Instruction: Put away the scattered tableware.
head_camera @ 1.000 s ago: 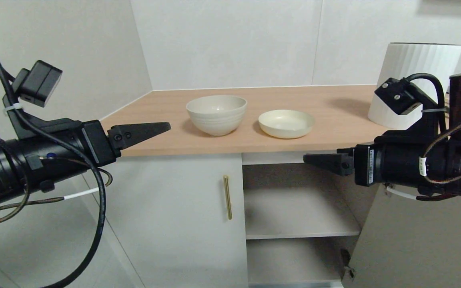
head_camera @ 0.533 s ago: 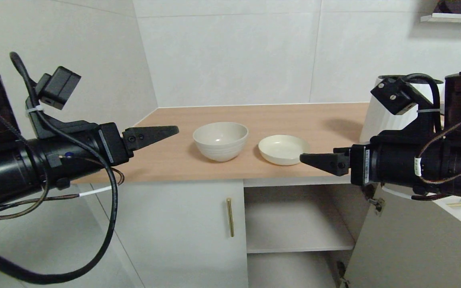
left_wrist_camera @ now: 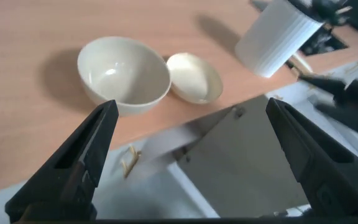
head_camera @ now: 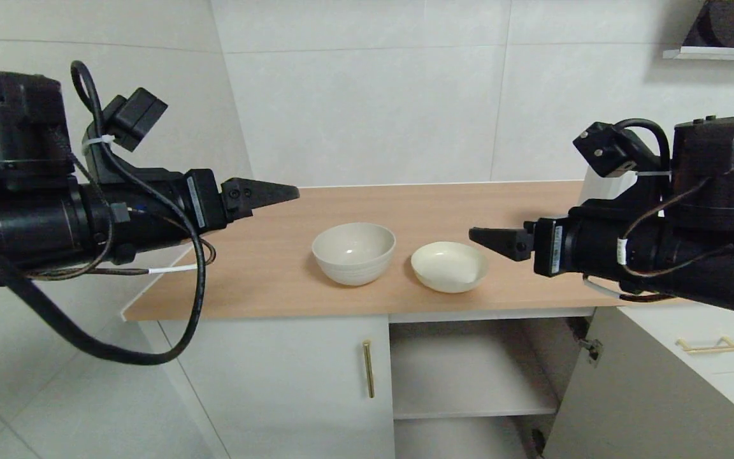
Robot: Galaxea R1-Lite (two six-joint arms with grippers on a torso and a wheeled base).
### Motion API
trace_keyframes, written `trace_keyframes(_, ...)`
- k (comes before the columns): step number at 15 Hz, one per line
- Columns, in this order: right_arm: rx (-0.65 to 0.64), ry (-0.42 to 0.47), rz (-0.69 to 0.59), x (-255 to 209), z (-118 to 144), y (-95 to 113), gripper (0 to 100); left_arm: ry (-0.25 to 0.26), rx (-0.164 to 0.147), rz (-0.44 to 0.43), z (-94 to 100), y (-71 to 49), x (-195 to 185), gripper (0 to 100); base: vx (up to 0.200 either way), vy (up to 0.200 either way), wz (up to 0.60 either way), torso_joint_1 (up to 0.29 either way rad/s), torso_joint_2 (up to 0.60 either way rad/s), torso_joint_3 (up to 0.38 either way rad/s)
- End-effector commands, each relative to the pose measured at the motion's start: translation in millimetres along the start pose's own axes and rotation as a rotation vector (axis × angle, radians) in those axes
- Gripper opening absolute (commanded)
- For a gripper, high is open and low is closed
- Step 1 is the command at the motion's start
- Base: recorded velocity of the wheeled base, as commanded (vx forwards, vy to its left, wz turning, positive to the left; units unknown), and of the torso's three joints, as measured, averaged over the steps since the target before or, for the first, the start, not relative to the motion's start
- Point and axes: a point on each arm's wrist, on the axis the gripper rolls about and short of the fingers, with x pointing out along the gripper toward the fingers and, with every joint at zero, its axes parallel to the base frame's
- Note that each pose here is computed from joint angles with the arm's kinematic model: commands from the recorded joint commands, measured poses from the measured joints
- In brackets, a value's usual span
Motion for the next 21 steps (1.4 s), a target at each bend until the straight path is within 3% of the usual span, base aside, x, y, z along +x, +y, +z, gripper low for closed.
trace_keyframes(1, -0.023, 0.008, -0.104, 36, -14, -4, 100, 0.042, -0.018, 0.018, 9.0, -1.2, 4, 100, 0.0, 0.0, 0.0, 0.0, 0.0, 0.0)
trace_keyframes(2, -0.023, 0.01, -0.12, 45, -10, -4, 100, 0.107, -0.047, 0.045, 5.1, -1.0, 0, 100, 0.0, 0.0, 0.0, 0.0, 0.0, 0.0)
trace_keyframes(3, -0.024, 0.076, -0.135, 53, -16, -4, 100, 0.148, -0.067, 0.069, 3.7, 0.1, -1, 100, 0.0, 0.0, 0.0, 0.0, 0.0, 0.0)
trace_keyframes(6, 0.105, 0.117, -0.159, 57, 1, -3, 100, 0.173, -0.095, 0.152, 0.6, 9.6, 9, 100, 0.0, 0.0, 0.0, 0.0, 0.0, 0.0)
trace_keyframes(9, 0.201, 0.157, -0.242, 60, 13, -6, 100, 0.218, -0.094, 0.376, -14.4, 35.4, 57, 100, 0.0, 0.0, 0.0, 0.0, 0.0, 0.0)
trace_keyframes(10, 0.21, 0.154, -0.253, 61, 14, -7, 100, 0.227, -0.107, 0.413, -16.9, 42.8, 73, 100, 0.0, 0.0, 0.0, 0.0, 0.0, 0.0)
trace_keyframes(12, 0.211, 0.156, -0.263, 61, 13, -9, 100, 0.253, -0.156, 0.411, -25.3, 43.5, 95, 100, 0.0, 0.0, 0.0, 0.0, 0.0, 0.0)
trace_keyframes(15, 0.209, 0.159, -0.267, 61, 13, -10, 100, 0.292, -0.139, 0.411, -35.2, 48.3, 117, 100, 0.0, 0.0, 0.0, 0.0, 0.0, 0.0)
trace_keyframes(18, 0.207, 0.162, -0.268, 61, 12, -10, 100, 0.271, -0.159, 0.398, -32.3, 45.7, 122, 100, 0.0, 0.0, 0.0, 0.0, 0.0, 0.0)
trace_keyframes(19, 0.207, 0.159, -0.273, 61, 12, -12, 100, 0.238, -0.188, 0.387, -24.5, 42.4, 124, 100, 0.0, 0.0, 0.0, 0.0, 0.0, 0.0)
trace_keyframes(21, 0.206, 0.166, -0.275, 61, 10, -12, 100, 0.222, -0.235, 0.394, -22.5, 44.0, 131, 100, 0.0, 0.0, 0.0, 0.0, 0.0, 0.0)
